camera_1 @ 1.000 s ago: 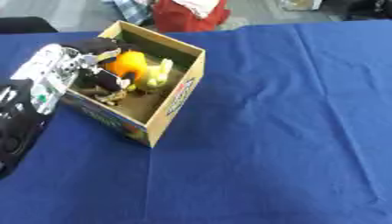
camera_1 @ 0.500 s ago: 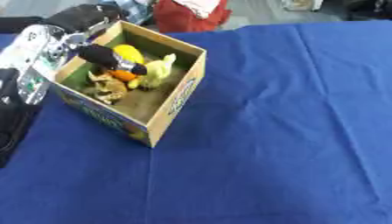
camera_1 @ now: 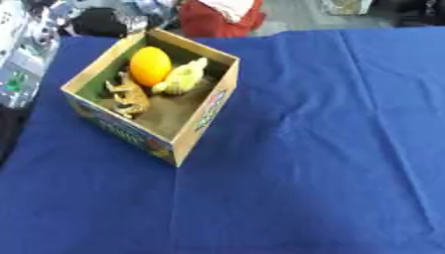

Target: Pick up objects on the table and place them in the box.

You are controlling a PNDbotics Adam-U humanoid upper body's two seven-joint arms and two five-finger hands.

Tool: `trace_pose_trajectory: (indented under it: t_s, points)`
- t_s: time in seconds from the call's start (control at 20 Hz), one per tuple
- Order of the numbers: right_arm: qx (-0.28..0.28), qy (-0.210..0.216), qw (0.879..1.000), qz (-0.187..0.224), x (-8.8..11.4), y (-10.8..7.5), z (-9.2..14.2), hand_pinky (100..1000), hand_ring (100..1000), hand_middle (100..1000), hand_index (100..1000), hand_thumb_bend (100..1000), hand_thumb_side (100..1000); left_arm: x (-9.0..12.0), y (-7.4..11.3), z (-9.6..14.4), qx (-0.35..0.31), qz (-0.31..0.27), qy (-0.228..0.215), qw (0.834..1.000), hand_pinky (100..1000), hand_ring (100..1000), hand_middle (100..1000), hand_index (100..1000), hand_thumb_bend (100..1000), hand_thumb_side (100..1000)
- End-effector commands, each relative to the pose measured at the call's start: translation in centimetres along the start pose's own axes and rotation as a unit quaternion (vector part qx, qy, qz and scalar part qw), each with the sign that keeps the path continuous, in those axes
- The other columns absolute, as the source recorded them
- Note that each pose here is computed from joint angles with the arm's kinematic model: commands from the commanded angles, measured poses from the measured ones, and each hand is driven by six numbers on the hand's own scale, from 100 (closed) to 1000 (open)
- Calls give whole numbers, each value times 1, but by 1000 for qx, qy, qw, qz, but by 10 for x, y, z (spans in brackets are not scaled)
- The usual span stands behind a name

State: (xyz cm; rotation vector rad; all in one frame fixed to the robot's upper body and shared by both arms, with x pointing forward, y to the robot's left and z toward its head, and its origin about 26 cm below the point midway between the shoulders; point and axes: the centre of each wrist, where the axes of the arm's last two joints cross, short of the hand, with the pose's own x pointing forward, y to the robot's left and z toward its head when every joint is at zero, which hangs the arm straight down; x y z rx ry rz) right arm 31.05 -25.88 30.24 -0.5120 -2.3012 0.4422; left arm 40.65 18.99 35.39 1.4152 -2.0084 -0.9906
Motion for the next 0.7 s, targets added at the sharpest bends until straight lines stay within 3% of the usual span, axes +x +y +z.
trace_pose_trajectory:
  t_s: [0.05,0.35,0.55,0.7]
  points:
    - [-12,-18,1000,7,7,-8,-3,694,734,588,823,100,945,-2,41,13,111,55,9,992,572,808,742,907,248,766]
    - [-21,-32,999,-4,7,-9,-3,696,733,593,827,100,940,-5,80,75,242,170,30,955,477,752,694,864,168,714]
    - [-35,-46,998,-22,6,-10,-2,691,728,597,827,100,939,-19,76,95,306,243,51,919,433,729,665,847,169,710]
    - [-47,-58,997,-31,6,-10,-2,694,741,605,827,100,952,-31,64,108,358,290,25,887,416,716,643,824,219,662]
